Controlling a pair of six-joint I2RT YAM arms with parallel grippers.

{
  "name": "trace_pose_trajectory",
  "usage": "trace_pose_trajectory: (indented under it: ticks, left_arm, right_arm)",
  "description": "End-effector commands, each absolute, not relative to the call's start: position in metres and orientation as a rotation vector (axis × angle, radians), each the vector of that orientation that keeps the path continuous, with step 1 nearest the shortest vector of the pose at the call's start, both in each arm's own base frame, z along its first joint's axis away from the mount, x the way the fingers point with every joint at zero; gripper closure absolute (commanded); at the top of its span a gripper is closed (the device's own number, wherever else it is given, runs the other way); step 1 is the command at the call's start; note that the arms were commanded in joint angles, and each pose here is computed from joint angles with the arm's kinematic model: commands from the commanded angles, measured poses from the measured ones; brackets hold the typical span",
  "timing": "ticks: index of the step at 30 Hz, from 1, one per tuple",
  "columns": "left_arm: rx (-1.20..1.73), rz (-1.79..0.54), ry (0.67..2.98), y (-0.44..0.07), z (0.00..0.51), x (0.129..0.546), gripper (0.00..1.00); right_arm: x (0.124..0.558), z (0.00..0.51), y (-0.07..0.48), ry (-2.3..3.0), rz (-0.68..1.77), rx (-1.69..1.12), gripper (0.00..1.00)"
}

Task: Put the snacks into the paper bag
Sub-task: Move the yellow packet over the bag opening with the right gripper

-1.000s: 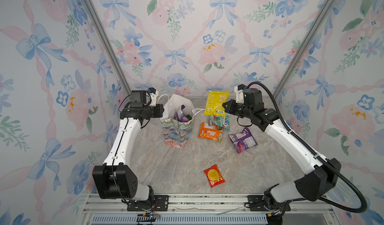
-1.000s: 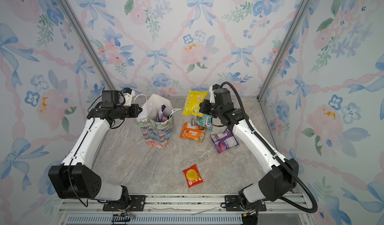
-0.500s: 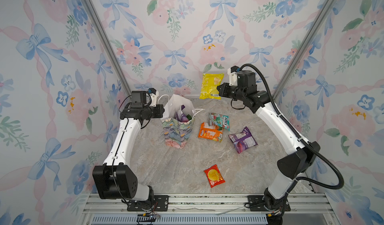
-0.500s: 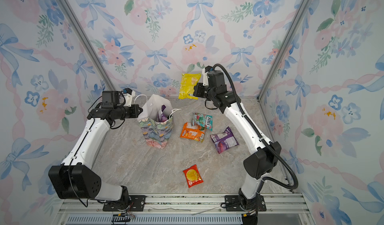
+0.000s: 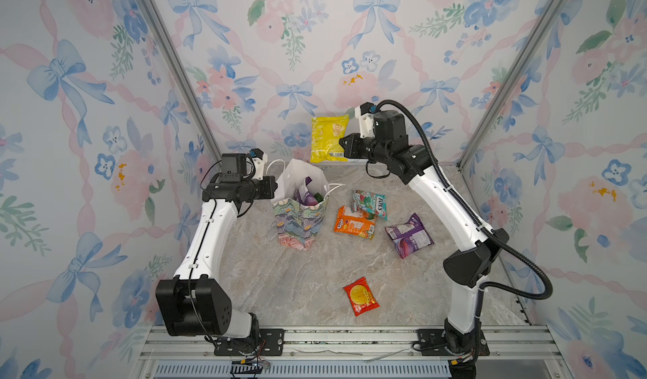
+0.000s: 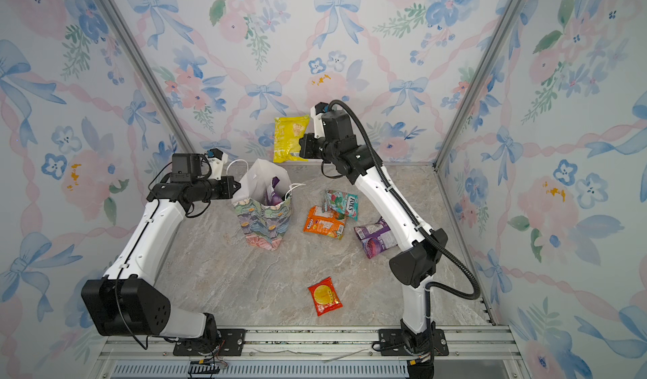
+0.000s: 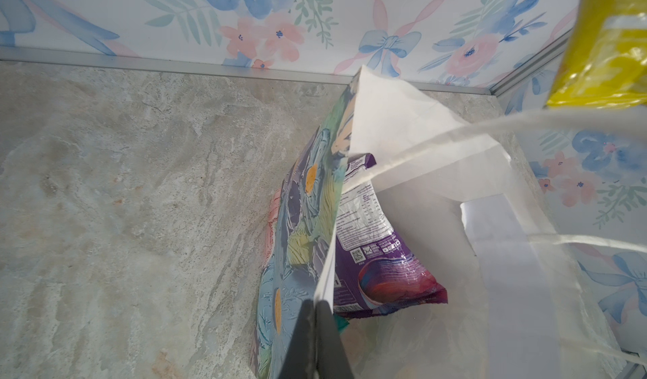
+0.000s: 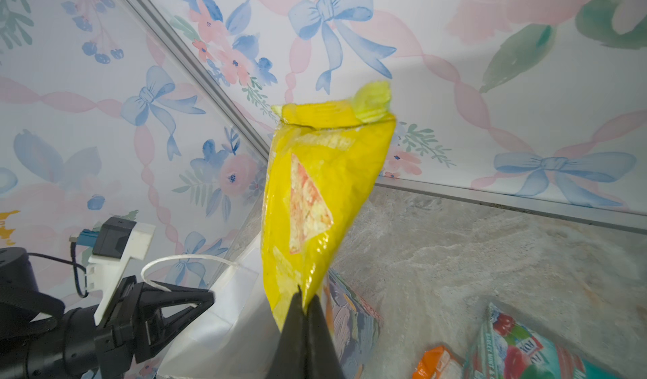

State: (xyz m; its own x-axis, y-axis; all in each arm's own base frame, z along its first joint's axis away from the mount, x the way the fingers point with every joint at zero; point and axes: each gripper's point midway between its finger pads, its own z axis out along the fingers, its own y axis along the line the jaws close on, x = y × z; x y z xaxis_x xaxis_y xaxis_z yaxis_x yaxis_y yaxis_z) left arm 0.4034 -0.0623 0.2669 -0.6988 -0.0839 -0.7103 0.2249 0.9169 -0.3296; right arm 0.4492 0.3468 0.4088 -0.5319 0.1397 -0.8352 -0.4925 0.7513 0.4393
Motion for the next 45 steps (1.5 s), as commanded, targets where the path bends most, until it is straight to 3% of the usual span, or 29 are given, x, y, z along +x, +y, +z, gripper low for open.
trace_pose_trajectory:
  ticks: [1,28,45]
  left_arm:
    - [0.091,-0.512,2.315,-0.060,0.261,0.395,1.00]
    - [0.093,-0.509,2.302,-0.060,0.266,0.394,1.00]
    - [0.092,-0.507,2.298,-0.059,0.268,0.394,1.00]
  right_arm:
    - [0.437,0.409,0.366,1.983,0.837,-0.314,1.00]
    - [0.367,0.357,0.400,2.060,0.938,-0.296,1.00]
    - [0.356,0.321,0.422,2.121,1.047,-0.201,1.00]
